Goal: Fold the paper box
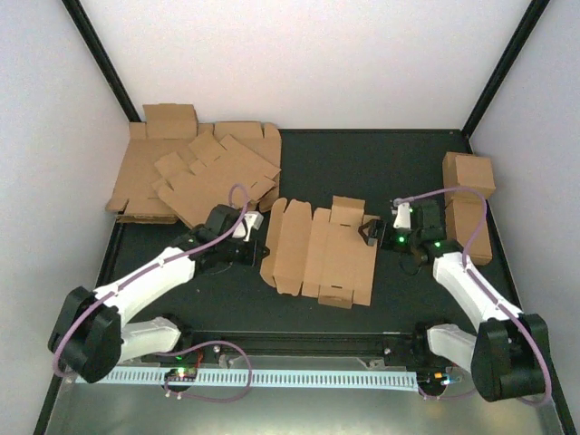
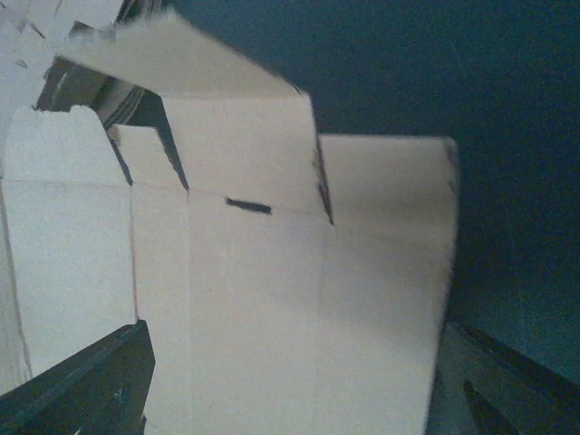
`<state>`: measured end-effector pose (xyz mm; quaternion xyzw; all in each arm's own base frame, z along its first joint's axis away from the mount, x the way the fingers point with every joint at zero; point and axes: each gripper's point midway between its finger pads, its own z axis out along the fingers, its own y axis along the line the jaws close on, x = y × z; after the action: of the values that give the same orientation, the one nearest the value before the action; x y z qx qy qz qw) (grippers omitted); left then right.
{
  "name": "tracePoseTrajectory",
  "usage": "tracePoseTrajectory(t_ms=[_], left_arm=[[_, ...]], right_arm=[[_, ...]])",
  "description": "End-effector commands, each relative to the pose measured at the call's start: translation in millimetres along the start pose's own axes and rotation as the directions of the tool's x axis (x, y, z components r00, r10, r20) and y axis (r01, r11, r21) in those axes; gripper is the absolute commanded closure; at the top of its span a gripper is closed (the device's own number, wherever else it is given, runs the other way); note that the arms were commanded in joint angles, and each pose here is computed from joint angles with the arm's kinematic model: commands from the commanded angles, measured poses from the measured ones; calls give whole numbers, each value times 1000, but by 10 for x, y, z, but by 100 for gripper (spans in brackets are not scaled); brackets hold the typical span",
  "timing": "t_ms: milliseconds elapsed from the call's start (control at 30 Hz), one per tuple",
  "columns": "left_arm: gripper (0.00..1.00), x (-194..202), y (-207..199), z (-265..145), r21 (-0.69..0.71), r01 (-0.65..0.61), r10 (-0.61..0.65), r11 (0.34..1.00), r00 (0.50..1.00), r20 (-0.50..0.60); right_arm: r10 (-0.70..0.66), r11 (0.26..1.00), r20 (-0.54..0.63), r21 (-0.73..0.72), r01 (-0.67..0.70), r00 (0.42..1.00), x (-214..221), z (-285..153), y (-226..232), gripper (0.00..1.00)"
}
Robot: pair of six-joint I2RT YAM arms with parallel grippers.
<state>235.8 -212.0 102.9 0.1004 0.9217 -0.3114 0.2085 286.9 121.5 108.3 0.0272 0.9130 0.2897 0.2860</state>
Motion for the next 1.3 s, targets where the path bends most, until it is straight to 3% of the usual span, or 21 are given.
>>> tracePoseTrajectory(t_ms=[0,400,800,1267], left_arm=[[98,-132,-51,-158,-26,-64,66,998,995,75],[98,-257,-274,-445,31,-187,175,982,959,223],[98,-309,-560,-757,124,-297,233,947,898,372],[98,-434,-973,-1200,177,-384,301,906,880,368]], right_arm=[[-27,1000,48,14,26,998,-20,-85,6,11],[-74,994,173,-72,87,982,-201,-308,261,11],[-82,964,154,-238,117,985,-8,-233,437,10],[-161,954,387,-175,243,908,-587,-742,732,11]])
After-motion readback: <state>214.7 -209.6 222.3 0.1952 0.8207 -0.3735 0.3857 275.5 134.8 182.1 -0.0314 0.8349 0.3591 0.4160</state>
